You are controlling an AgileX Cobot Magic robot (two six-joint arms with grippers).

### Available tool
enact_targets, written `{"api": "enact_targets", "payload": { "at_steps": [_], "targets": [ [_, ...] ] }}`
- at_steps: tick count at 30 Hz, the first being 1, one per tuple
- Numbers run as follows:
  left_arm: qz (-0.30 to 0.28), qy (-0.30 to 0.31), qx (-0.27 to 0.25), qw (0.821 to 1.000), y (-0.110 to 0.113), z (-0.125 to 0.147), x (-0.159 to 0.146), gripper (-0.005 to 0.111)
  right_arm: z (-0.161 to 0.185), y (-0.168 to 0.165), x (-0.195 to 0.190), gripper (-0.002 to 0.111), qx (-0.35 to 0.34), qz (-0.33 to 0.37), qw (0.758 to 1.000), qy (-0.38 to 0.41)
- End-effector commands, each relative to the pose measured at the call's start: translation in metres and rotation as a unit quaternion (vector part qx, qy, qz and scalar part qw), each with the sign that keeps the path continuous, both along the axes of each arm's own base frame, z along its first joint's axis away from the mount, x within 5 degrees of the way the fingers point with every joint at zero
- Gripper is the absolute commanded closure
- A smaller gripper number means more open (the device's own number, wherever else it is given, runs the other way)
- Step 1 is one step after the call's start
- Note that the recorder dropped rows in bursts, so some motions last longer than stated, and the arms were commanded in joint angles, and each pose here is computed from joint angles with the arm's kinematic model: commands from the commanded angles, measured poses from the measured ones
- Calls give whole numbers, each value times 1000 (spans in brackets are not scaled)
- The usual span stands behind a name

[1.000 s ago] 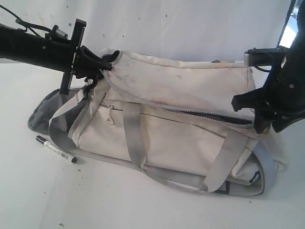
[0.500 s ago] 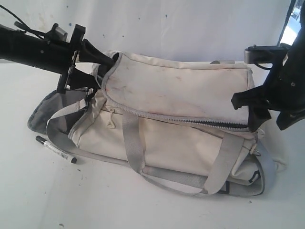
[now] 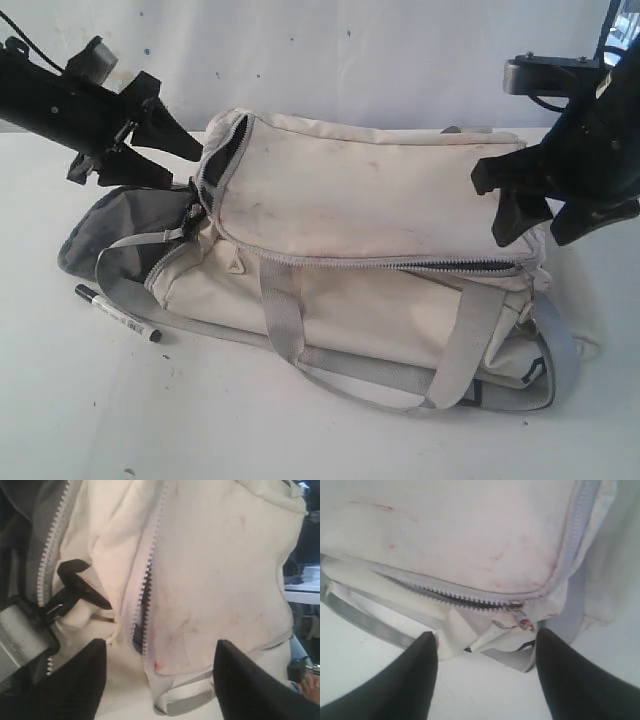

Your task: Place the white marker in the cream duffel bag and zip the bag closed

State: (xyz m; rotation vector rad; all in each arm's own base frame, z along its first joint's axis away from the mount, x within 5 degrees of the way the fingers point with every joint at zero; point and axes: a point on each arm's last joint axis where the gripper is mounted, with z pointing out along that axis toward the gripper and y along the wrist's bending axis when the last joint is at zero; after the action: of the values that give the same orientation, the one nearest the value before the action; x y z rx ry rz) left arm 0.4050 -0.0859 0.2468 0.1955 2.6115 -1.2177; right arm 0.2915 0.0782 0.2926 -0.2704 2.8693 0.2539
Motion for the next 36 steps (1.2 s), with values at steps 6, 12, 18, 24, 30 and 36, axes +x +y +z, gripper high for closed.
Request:
{"api": "enact_targets", "payload": {
  "at_steps": [6, 12, 18, 24, 30, 36],
  "targets": [
    [17, -74, 133, 988, 19, 37, -15, 40, 10, 17, 3, 54, 68, 70, 994, -51],
    [28, -49, 220, 974, 34, 37, -29, 40, 15, 48, 6, 54, 112, 98, 982, -113],
    [42, -52, 235, 970, 38, 27, -49, 40, 8, 85, 2, 54, 114, 169, 969, -142],
    [40, -52, 270, 961, 44, 17, -71, 40, -13, 122, 5, 54, 106, 220, 955, -170],
    [55, -70, 287, 954, 49, 9, -86, 40, -23, 160, 0, 54, 66, 349, 897, -262],
    [62, -80, 299, 949, 52, 3, -95, 40, -34, 191, -3, 54, 35, 413, 846, -336]
  ]
}}
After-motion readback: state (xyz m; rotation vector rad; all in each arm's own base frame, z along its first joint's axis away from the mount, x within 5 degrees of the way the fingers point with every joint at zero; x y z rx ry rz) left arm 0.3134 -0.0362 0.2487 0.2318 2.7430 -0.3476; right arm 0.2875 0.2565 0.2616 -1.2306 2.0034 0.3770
